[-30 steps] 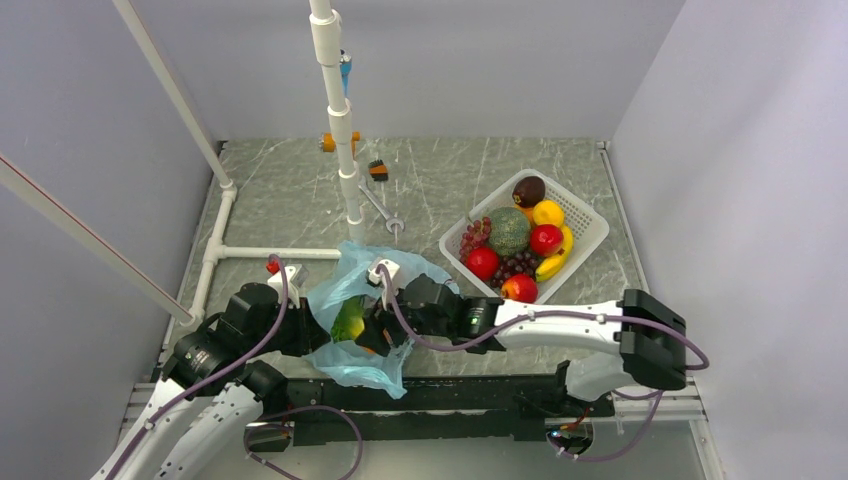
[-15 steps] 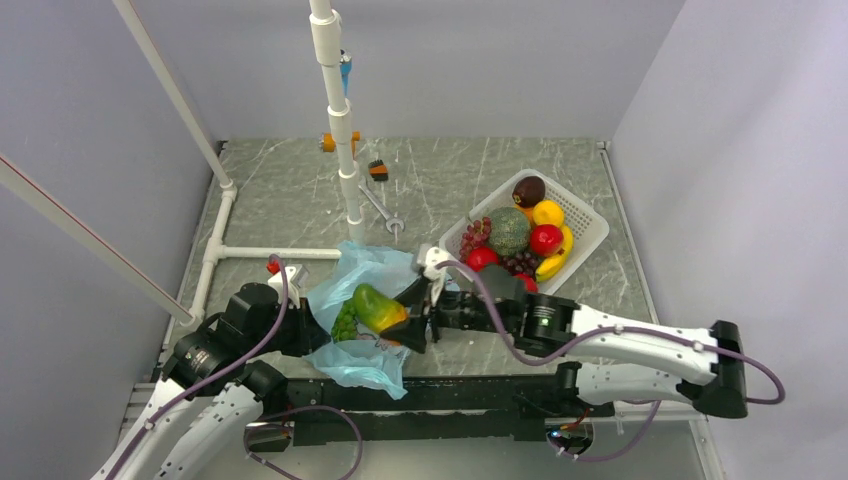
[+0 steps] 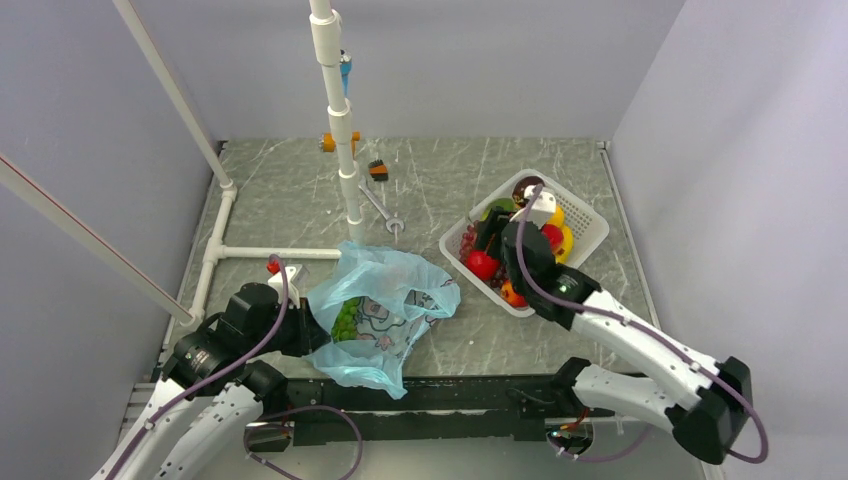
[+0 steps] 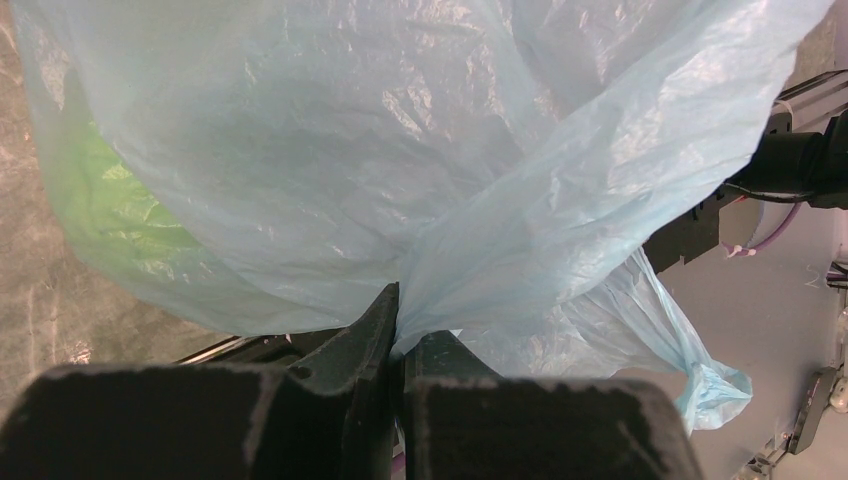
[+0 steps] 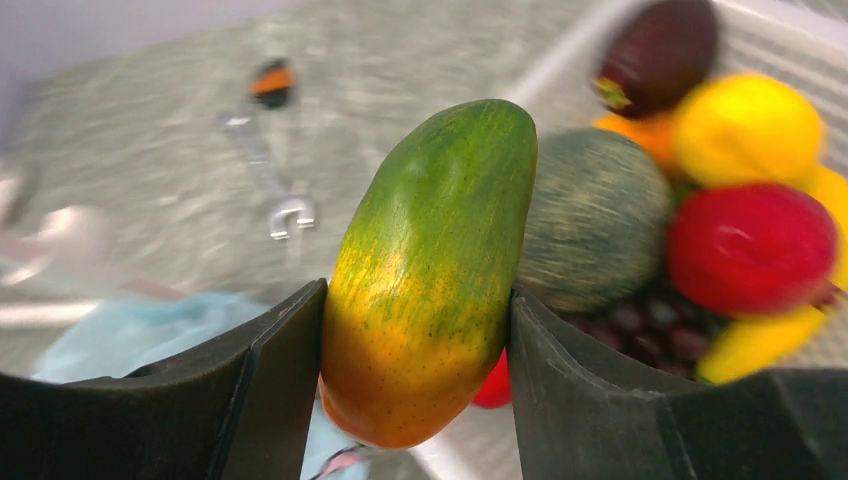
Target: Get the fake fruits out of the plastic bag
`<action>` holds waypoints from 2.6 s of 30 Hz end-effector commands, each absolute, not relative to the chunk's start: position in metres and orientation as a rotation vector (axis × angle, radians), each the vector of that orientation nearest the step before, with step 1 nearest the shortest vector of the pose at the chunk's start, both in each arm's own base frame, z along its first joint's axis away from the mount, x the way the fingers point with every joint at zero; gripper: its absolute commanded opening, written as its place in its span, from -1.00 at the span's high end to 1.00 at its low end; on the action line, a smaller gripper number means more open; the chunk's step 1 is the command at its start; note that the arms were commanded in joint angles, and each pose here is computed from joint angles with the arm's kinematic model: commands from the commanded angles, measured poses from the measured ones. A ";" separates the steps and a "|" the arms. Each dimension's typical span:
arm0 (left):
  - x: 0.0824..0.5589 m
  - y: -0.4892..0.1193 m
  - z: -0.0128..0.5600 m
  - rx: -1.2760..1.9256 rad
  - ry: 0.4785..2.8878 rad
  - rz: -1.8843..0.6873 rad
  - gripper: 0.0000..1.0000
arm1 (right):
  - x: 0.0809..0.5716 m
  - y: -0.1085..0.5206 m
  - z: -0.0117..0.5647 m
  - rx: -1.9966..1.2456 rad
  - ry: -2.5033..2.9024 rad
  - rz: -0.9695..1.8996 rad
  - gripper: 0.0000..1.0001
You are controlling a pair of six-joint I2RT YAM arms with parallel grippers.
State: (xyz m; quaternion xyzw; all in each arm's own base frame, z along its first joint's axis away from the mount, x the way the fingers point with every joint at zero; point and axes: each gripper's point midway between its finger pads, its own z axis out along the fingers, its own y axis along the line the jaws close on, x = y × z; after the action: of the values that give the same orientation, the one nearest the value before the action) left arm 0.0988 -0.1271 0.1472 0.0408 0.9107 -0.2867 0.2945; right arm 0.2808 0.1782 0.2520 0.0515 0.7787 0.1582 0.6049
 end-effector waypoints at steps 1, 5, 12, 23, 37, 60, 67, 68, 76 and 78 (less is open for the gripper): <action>0.103 -0.131 0.153 0.138 2.388 -0.783 0.80 | 0.301 0.128 0.216 0.446 1.917 0.211 1.00; 0.103 -0.131 0.153 0.136 2.384 -0.785 0.80 | 0.303 0.113 0.191 0.530 1.980 0.150 1.00; 0.103 -0.131 0.152 0.139 2.390 -0.783 0.80 | 0.289 0.115 0.170 0.509 2.022 0.206 1.00; 0.103 -0.131 0.152 0.137 2.390 -0.781 0.80 | 0.277 0.118 0.162 0.490 2.056 0.251 0.10; 0.103 -0.131 0.153 0.140 2.382 -0.787 0.80 | 0.279 0.127 0.193 0.341 1.997 0.313 -0.84; 0.103 -0.131 0.151 0.134 2.394 -0.780 0.80 | 0.117 0.367 0.251 -0.887 1.693 1.027 -0.72; 0.103 -0.131 0.152 0.133 2.389 -0.780 0.80 | 0.092 0.400 0.209 -1.068 1.735 0.944 -0.52; 0.104 -0.131 0.152 0.132 2.388 -0.780 0.81 | 0.097 0.402 0.201 -1.064 1.758 0.894 -0.46; 0.103 -0.131 0.152 0.134 2.388 -0.782 0.81 | 0.136 0.414 0.155 -0.991 1.842 0.597 -0.25; 0.103 -0.131 0.152 0.135 2.391 -0.782 0.80 | 0.146 0.415 0.147 -0.947 1.843 0.539 -0.25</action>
State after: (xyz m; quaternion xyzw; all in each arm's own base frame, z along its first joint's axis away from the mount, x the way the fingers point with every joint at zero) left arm 0.0988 -0.1271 0.1471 0.0410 0.9107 -0.2866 0.2946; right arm 0.1186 0.4051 0.1322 -0.4287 0.7600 0.2555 0.4163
